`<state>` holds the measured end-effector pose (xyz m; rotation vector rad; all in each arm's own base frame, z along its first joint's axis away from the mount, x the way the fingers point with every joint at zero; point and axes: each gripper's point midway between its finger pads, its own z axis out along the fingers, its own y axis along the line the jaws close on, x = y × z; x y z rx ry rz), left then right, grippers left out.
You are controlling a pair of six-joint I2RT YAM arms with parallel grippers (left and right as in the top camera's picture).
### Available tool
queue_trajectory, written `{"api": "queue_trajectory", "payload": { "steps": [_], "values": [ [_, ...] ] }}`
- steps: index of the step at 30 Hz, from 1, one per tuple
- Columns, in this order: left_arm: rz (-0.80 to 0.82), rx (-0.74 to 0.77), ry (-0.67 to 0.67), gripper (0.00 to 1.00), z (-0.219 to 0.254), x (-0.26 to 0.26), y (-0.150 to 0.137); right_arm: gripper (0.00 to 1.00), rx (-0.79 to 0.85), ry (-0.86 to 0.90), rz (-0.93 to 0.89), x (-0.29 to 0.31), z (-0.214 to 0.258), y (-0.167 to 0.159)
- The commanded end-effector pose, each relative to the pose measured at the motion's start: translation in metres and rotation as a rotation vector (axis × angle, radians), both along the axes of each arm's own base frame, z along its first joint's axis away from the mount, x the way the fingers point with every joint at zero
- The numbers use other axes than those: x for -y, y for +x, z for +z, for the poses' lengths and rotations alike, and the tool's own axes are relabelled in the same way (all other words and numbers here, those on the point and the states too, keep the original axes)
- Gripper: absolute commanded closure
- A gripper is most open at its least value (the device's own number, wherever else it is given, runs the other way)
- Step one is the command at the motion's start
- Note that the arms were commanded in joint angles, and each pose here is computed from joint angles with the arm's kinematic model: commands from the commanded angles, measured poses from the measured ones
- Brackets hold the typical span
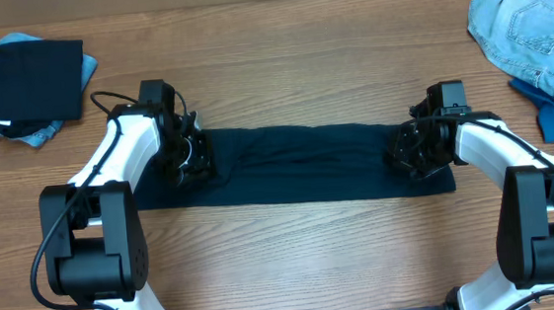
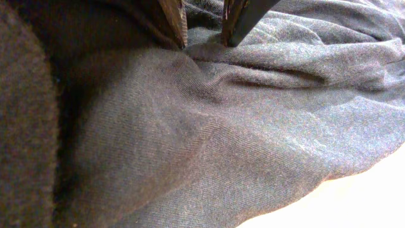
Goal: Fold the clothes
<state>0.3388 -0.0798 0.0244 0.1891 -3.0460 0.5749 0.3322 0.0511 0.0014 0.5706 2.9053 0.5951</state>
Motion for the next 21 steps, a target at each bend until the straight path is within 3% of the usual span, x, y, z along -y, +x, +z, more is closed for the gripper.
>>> {"api": "queue_trajectory", "payload": {
  "steps": [1, 5, 11, 15, 21],
  "values": [
    [-0.076, 0.038, -0.097, 0.86, 0.018, 0.013, -0.001, 0.76, -0.096, -0.121, -0.042, 0.026, -0.034, -0.019],
    [-0.128, 0.023, -0.200, 0.85, 0.033, 0.027, -0.009, 0.76, -0.096, -0.121, -0.042, 0.026, -0.034, -0.019],
    [-0.160, -0.033, -0.192, 0.83, 0.039, 0.025, -0.023, 0.76, -0.097, -0.121, -0.042, 0.026, -0.034, -0.019],
    [-0.141, -0.015, -0.131, 0.90, 0.039, 0.012, -0.016, 0.76, -0.102, -0.122, -0.042, 0.026, -0.034, -0.021],
    [-0.063, 0.087, 0.123, 0.82, 0.031, -0.046, 0.016, 0.76, -0.107, -0.121, -0.042, 0.026, -0.034, -0.022]
  ]
}}
